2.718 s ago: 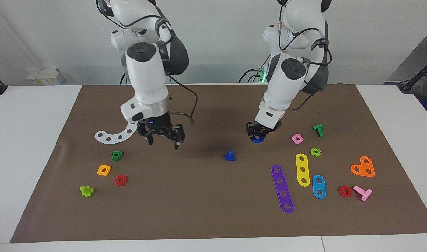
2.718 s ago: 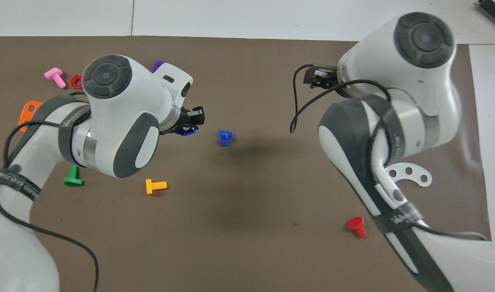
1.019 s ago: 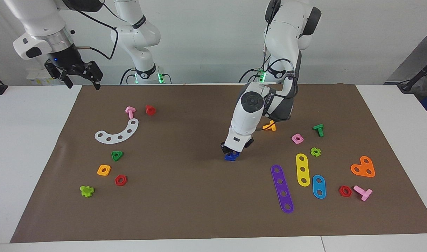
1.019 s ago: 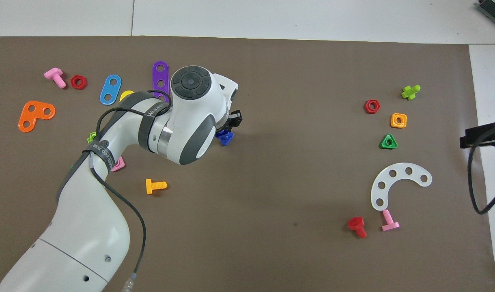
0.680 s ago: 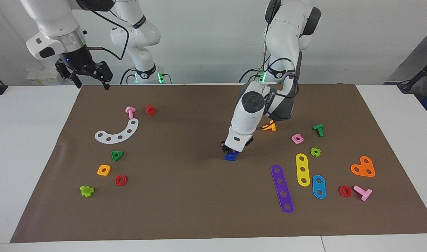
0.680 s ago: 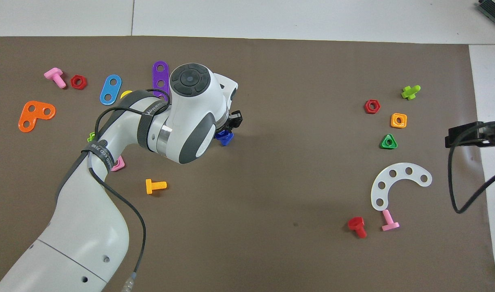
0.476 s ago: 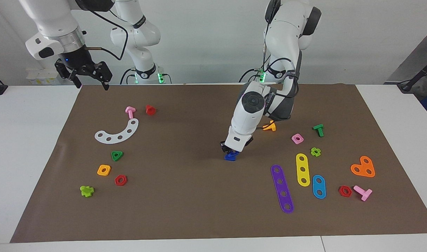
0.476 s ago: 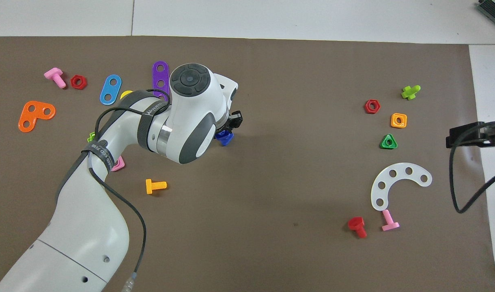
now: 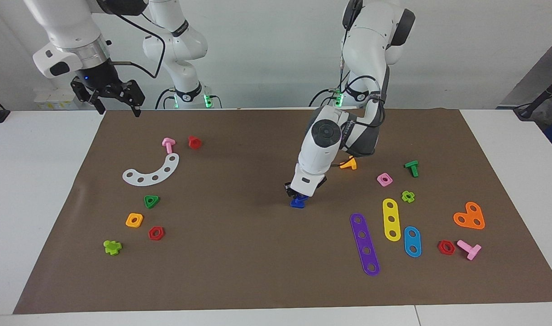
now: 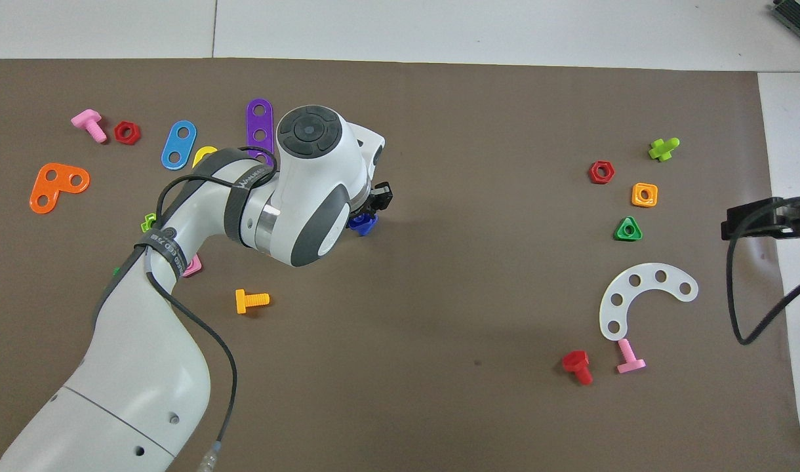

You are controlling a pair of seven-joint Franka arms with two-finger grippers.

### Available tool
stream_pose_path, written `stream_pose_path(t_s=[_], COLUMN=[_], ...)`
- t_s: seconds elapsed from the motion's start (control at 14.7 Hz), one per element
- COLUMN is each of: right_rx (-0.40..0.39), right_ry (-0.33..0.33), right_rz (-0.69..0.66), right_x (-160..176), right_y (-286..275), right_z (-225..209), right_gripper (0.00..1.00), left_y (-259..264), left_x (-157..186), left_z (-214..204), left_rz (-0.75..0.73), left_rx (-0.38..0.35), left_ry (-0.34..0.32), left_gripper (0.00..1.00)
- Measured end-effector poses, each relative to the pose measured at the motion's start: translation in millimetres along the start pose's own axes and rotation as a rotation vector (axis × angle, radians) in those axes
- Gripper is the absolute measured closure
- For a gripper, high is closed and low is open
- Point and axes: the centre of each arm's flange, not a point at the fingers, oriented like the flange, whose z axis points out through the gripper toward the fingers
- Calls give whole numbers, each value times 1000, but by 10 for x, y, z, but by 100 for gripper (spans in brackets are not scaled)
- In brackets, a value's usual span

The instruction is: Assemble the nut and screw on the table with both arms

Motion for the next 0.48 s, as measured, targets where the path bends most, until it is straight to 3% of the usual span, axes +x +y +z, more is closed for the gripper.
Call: stream_pose_path(t_s=[0.48], right_rx=[0], right_ry=[-1], right_rz=[5], right_x=[0], right_y=[26], right_z=[7], right_gripper=[0], left_y=[-7], left_x=[-77], left_z=[207], left_rz=[-3], left_rx=[1], left_ry=[2], left_gripper=[52])
